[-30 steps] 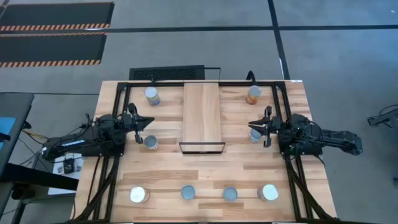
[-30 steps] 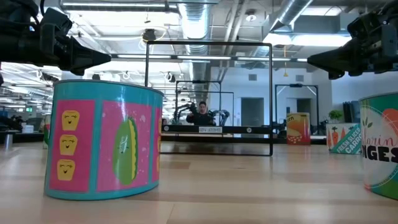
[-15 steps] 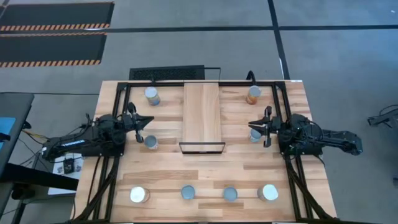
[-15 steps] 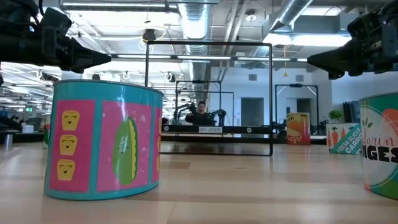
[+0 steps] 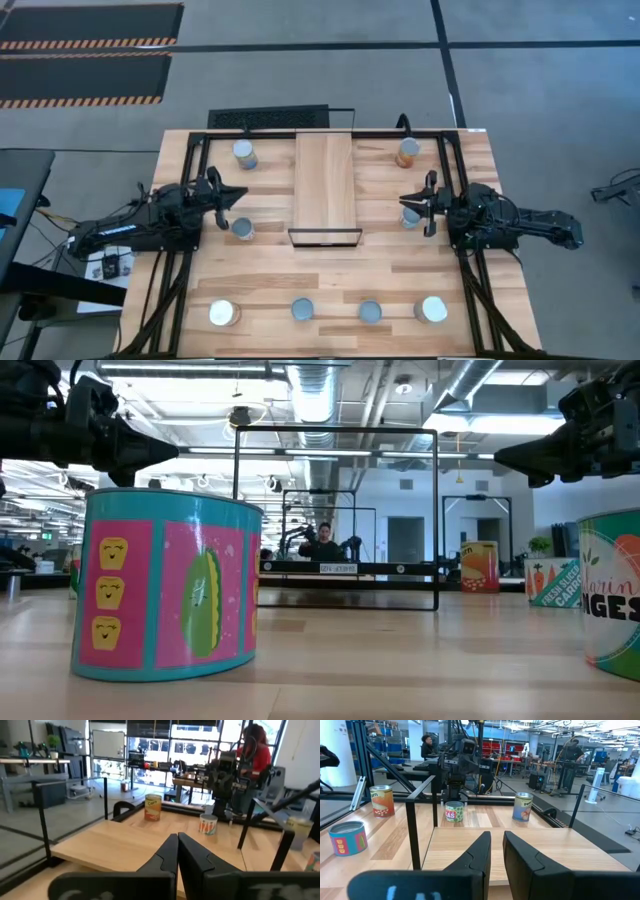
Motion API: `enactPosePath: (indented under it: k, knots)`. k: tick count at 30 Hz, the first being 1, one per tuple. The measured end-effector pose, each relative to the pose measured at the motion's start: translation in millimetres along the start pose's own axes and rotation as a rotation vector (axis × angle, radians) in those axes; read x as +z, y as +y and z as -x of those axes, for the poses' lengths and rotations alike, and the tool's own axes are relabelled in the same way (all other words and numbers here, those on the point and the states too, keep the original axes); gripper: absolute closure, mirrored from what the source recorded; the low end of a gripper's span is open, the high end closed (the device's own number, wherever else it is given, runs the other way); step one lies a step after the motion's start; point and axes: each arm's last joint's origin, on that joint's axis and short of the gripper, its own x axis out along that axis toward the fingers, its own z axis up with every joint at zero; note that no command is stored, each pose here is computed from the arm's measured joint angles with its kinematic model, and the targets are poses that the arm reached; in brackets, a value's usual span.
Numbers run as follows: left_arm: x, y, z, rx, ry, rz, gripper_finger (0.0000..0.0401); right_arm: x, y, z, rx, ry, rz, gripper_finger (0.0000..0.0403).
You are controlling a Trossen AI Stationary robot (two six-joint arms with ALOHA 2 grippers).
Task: Pick and place cans onto a shelf
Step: Put the top canned peaches on the shelf
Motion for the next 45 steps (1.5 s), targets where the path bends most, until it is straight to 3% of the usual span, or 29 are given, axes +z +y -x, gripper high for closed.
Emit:
enactPosePath:
  k: [5, 10, 15, 31, 37, 45]
  knots:
    - [-1, 0, -1, -0.014, 0.008, 0.018, 0.0401, 0, 0, 0, 0.000, 0.000, 0.000, 0.0327]
    - [0, 2, -4, 0.066, 0.060, 0.012, 0.0401, 0, 0, 0, 0.000, 0.000, 0.000, 0.0327]
    - [22, 1, -12, 0.127, 0.099, 0.000, 0.0401, 0, 0, 0, 0.000, 0.000, 0.000, 0.0327]
    - [66, 45, -69, 0.471, 0.653, -0.101, 0.0400, 0, 0, 0, 0.000, 0.000, 0.000, 0.0327]
    - [63, 67, -90, 0.519, 0.766, -0.134, 0.0364, 0, 0, 0, 0.000, 0.000, 0.000, 0.0327]
    - [45, 78, -105, 0.569, 0.905, -0.227, 0.0301, 0, 0, 0, 0.000, 0.000, 0.000, 0.0327]
